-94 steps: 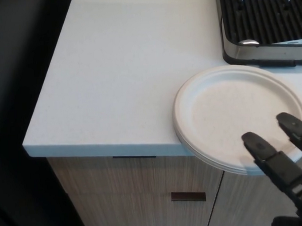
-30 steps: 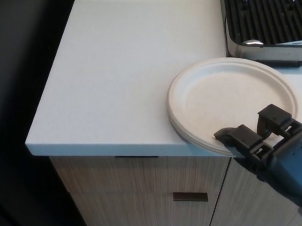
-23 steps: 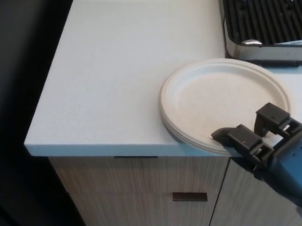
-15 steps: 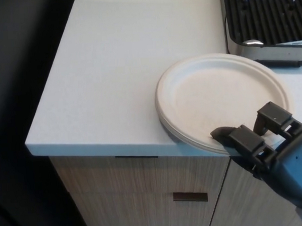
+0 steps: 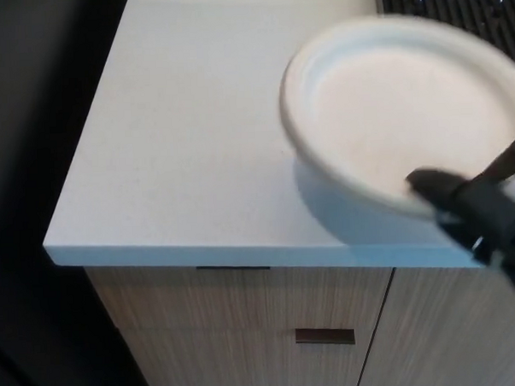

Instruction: Pick up a plate using the right hand and walk towards the sink and put it inside

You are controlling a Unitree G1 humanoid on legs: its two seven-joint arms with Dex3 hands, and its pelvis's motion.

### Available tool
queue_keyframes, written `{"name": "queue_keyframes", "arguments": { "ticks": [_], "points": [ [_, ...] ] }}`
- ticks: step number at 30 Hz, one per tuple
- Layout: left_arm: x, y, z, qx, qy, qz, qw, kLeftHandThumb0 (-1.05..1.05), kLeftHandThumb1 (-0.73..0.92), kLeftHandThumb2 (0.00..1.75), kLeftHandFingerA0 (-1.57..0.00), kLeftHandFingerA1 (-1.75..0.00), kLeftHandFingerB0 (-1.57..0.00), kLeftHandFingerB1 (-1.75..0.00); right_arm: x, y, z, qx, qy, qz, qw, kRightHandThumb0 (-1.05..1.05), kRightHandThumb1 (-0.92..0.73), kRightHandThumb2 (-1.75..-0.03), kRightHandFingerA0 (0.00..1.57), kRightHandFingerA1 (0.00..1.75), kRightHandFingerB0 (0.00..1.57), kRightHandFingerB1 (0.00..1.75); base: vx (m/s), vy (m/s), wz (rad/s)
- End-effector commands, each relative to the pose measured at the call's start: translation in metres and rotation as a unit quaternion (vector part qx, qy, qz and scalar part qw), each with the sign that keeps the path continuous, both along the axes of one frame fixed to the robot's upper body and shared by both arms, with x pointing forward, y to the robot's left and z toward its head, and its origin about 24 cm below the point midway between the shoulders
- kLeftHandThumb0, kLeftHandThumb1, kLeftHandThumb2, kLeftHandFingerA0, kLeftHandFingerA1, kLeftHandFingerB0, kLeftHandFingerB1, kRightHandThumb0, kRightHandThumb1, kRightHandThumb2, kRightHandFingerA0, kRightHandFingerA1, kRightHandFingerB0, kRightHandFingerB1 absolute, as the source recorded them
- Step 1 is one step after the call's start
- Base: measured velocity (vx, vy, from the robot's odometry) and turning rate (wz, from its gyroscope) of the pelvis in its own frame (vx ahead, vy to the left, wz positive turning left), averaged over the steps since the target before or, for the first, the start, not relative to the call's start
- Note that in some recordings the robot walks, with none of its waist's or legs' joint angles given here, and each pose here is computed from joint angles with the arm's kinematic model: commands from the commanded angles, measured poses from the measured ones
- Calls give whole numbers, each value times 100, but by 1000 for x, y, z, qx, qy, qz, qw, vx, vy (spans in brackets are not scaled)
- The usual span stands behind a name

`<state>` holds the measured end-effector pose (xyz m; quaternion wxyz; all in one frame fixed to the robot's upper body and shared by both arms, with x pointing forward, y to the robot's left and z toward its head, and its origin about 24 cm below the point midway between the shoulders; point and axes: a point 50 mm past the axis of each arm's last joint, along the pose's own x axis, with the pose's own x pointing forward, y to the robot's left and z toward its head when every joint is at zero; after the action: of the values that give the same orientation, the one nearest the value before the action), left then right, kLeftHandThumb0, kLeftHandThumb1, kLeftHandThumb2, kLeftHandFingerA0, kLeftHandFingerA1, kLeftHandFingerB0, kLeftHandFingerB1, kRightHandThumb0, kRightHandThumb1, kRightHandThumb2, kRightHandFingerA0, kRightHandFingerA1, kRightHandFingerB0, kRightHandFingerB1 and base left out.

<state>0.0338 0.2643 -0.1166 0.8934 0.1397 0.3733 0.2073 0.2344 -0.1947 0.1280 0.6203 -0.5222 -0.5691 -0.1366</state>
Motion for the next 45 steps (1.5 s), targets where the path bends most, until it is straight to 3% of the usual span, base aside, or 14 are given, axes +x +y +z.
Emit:
{"name": "queue_keyframes", "arguments": {
  "ticks": [1, 2, 3, 6, 9, 11, 17, 18, 19, 22, 34, 35, 37, 45],
  "points": [
    [6, 8, 11, 22, -65, 4, 998, 11, 77, 149, -157, -153, -151, -147, -10, -20, 41, 54, -107, 27, 992, -13, -74, -84, 85, 173, 79, 103, 0, 0, 0],
    [7, 8, 12, 23, -67, 2, 997, 11, 77, 149, -157, -153, -151, -147, -11, -21, 43, 52, -110, 27, 992, -13, -74, -84, 85, 173, 79, 103, 0, 0, 0],
    [8, 10, 11, 21, -69, 6, 997, 10, 79, 150, -157, -153, -151, -147, -13, -25, 48, 37, -131, 23, 990, -9, -73, -84, 67, 173, 73, 99, 0, 0, 0],
    [11, 12, 12, 22, -81, 5, 996, 9, 71, 146, -157, -153, -152, -147, -17, -34, 54, 25, -144, 11, 989, -13, -81, -75, 69, 165, 72, 89, 0, 0, 0],
    [15, 12, 12, 26, -77, 3, 997, 9, 69, 146, -157, -153, -153, -147, -20, -41, 59, 24, -153, 3, 988, -13, -73, -80, 75, 164, 79, 88, 0, 0, 0],
    [18, 11, 13, 27, -79, 2, 997, 10, 74, 148, -157, -153, -149, -146, -21, -49, 62, 25, -146, -9, 989, -19, -72, -80, 81, 174, 80, 95, 0, 0, 0],
    [27, 9, 15, 29, -96, -4, 995, 9, 68, 145, -157, -153, -152, -147, -28, -71, 69, 18, -141, -39, 989, -21, -70, -83, 82, 171, 77, 104, 0, 0, 0],
    [28, 10, 15, 26, -96, 1, 995, 9, 67, 145, -157, -153, -152, -147, -29, -74, 70, 9, -145, -55, 988, -21, -67, -81, 95, 173, 73, 107, 0, 0, 0],
    [28, 10, 15, 27, -98, 1, 995, 9, 67, 145, -157, -153, -152, -147, -29, -75, 70, 10, -141, -55, 988, -16, -66, -90, 82, 170, 76, 107, 0, 0, 0],
    [29, 11, 17, 29, -102, 6, 994, 8, 71, 147, -157, -153, -153, -148, -33, -81, 70, -2, -122, -65, 990, -12, -57, -99, 79, 170, 79, 103, 0, 0, 0],
    [31, 15, 18, 29, -114, 16, 993, 8, 67, 145, -157, -153, -153, -148, -36, -86, 62, -2, -69, -70, 995, -10, -52, -100, 83, 164, 84, 101, 0, 0, 0],
    [32, 14, 19, 31, -115, 14, 993, 8, 64, 144, -157, -153, -153, -148, -35, -84, 61, 0, -64, -68, 996, -18, -62, -97, 84, 165, 88, 97, 0, 0, 0],
    [32, 13, 19, 35, -115, 10, 993, 10, 65, 144, -157, -153, -152, -148, -33, -81, 60, 2, -53, -65, 996, -18, -65, -97, 81, 168, 85, 100, 0, 0, 0],
    [30, 12, 16, 25, -106, 24, 994, 10, 71, 147, -157, -154, -152, -148, -29, -78, 57, 7, -36, -69, 997, -22, -66, -107, 85, 162, 85, 108, -21, -27, 6]
  ]
}}
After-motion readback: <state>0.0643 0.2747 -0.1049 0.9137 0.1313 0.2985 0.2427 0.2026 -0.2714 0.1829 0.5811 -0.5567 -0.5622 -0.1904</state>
